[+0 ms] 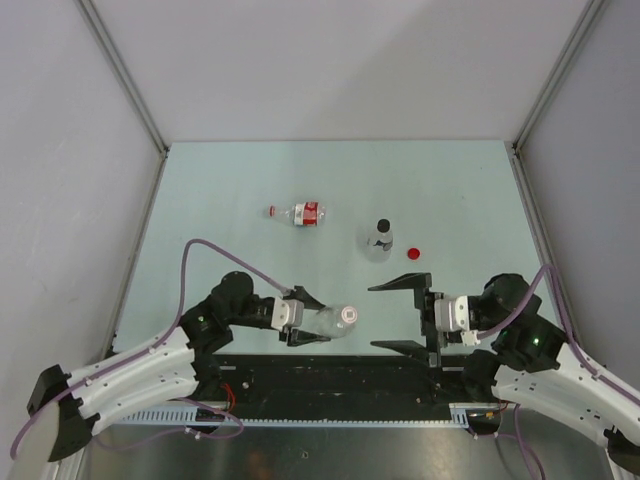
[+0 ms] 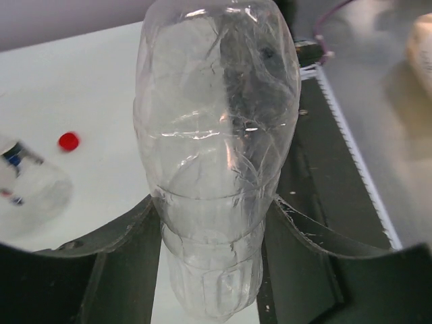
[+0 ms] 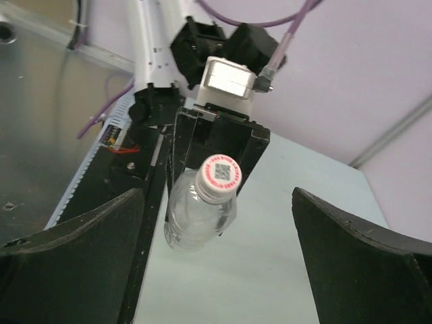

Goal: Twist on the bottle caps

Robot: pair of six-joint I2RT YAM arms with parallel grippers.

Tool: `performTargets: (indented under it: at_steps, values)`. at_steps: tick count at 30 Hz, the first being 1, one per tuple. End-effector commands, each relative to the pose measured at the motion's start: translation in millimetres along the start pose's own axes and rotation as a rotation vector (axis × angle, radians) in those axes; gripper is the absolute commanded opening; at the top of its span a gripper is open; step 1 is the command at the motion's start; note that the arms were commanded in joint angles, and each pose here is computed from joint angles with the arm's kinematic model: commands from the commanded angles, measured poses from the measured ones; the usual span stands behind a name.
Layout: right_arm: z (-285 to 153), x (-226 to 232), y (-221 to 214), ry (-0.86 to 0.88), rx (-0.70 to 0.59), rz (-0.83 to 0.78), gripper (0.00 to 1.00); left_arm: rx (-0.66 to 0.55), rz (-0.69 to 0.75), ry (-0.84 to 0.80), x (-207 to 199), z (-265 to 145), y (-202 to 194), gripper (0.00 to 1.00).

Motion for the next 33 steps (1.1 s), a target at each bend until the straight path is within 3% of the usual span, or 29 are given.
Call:
performTargets:
  at_steps: [1, 9, 33]
  values:
    - [9, 10, -1, 0.141, -0.029, -0.028, 0.94, -0.074, 0.097, -0.239, -21, -1, 25, 0.0]
    - [28, 16, 2, 0.292, -0.11, 0.01, 0.8, -0.075, 0.099, -0.32, -24, 3, 26, 0.0]
    - [45, 33, 6, 0.443, -0.178, 0.065, 0.56, -0.073, 0.101, -0.326, -17, 8, 30, 0.0]
Point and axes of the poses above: each gripper's point midway between its finger pads, its own z axis out along the fingers, its own x axis along the line the jaws close on, y = z × x, the point moved 5 cm from there along -z, back along the fingers
